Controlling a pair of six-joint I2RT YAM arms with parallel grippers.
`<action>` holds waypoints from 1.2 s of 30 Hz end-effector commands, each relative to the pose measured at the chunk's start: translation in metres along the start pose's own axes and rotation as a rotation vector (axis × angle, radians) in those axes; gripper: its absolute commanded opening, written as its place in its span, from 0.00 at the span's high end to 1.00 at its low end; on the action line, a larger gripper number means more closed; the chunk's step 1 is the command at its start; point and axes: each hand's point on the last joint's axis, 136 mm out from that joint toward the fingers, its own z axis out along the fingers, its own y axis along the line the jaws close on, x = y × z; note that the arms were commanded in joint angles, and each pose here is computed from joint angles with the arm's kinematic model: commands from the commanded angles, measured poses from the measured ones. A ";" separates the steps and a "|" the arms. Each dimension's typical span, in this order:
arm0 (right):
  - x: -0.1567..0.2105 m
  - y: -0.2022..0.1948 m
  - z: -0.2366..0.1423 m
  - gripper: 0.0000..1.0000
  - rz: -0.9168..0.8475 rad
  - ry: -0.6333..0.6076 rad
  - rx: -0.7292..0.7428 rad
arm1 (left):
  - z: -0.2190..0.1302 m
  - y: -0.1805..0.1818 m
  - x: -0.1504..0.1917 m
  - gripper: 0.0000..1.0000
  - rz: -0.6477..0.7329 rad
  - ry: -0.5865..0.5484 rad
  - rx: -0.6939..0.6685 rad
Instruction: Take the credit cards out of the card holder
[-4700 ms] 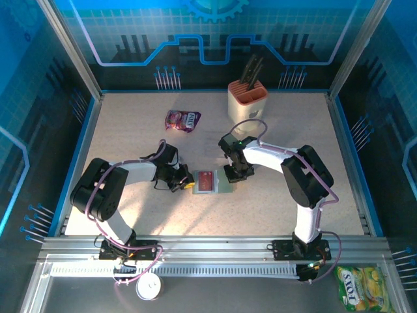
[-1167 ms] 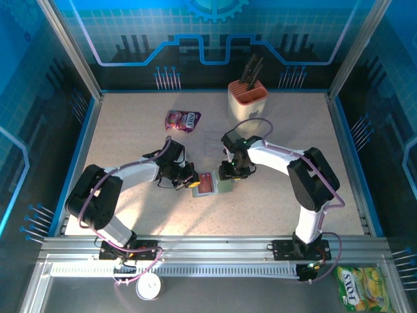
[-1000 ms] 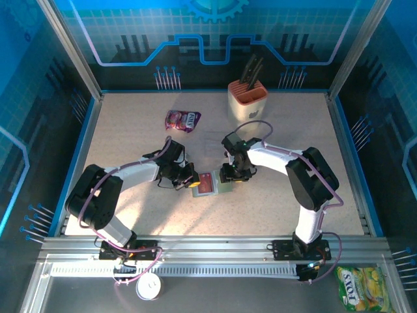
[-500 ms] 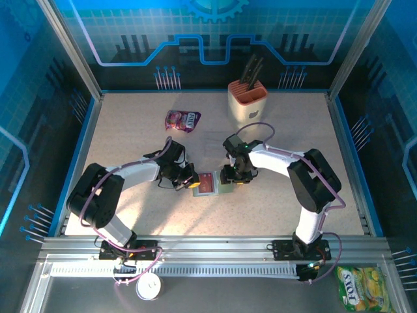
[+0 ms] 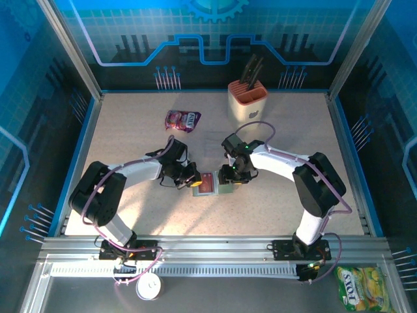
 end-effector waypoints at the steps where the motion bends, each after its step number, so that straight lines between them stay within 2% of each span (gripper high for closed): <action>1: -0.011 0.032 -0.012 0.46 -0.004 -0.041 -0.138 | 0.003 -0.008 0.000 1.00 -0.014 0.019 0.006; 6: -0.017 0.050 -0.009 0.49 -0.014 -0.055 -0.245 | 0.007 0.001 0.003 1.00 -0.023 0.032 -0.038; 18: -0.017 0.064 0.011 0.64 -0.028 -0.017 -0.345 | 0.009 0.024 0.009 1.00 -0.043 0.038 -0.125; 36: -0.010 0.067 0.032 0.68 -0.001 0.032 -0.395 | 0.005 0.023 0.005 1.00 -0.025 0.019 -0.149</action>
